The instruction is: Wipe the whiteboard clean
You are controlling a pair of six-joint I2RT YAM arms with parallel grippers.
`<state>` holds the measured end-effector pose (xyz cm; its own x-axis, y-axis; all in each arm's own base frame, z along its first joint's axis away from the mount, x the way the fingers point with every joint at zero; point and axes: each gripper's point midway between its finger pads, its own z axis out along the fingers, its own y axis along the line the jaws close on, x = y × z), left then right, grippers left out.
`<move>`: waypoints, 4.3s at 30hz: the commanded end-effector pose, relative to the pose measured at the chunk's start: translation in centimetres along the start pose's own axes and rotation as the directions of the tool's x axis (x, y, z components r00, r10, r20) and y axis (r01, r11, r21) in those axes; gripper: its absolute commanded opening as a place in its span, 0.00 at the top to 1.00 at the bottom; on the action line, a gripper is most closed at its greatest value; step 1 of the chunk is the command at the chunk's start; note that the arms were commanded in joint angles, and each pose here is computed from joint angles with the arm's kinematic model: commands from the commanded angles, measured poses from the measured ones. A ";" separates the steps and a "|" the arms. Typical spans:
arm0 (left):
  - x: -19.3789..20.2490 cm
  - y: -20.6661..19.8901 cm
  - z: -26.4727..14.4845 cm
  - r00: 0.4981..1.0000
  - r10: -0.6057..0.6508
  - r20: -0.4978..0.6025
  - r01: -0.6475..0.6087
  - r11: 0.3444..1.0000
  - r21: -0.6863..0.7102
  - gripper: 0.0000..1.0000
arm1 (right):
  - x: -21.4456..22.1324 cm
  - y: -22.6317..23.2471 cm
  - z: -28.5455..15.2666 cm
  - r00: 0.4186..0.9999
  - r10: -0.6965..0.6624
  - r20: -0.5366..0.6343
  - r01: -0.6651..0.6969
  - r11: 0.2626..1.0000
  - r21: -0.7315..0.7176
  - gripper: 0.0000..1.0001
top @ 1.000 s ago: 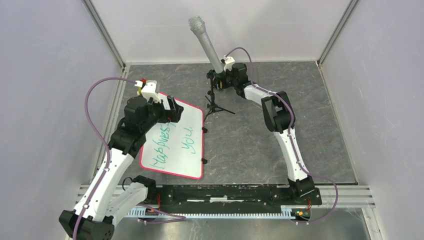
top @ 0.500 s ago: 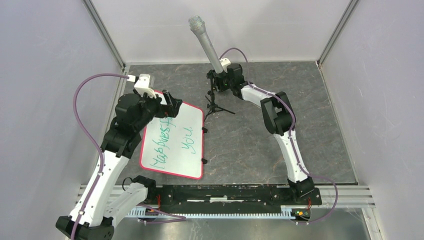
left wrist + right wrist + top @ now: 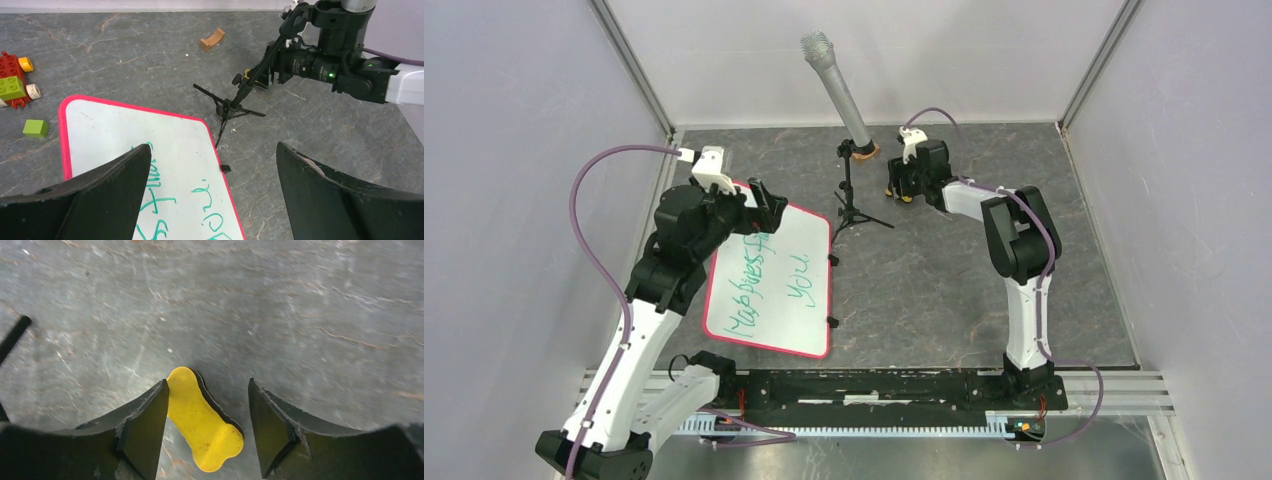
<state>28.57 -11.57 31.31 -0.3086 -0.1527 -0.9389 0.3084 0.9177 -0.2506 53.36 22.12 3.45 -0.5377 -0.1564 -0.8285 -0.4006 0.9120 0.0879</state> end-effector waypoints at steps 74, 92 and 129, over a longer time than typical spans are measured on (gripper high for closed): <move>7.2 11.4 -2.2 0.967 -0.220 -0.130 0.136 0.873 -0.469 0.41 | 2.0 11.6 -23.2 0.939 0.061 0.339 0.058 0.942 -0.330 0.92; 8.8 11.2 -1.7 0.958 -0.224 -0.179 0.125 0.889 -0.440 0.52 | 3.4 30.5 -26.3 0.893 0.018 0.450 0.282 0.757 -0.590 0.94; 9.3 10.7 -1.4 0.952 -0.230 -0.201 0.129 0.900 -0.415 0.60 | 5.2 38.2 -22.0 0.917 -0.101 0.387 0.365 0.604 -0.708 0.50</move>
<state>27.34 -1.60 19.93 -0.5478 -0.2978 -0.7818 -0.1959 0.9542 -0.2262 19.10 46.56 12.59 -0.2111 -0.1164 -0.9705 -0.9415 0.2912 0.1698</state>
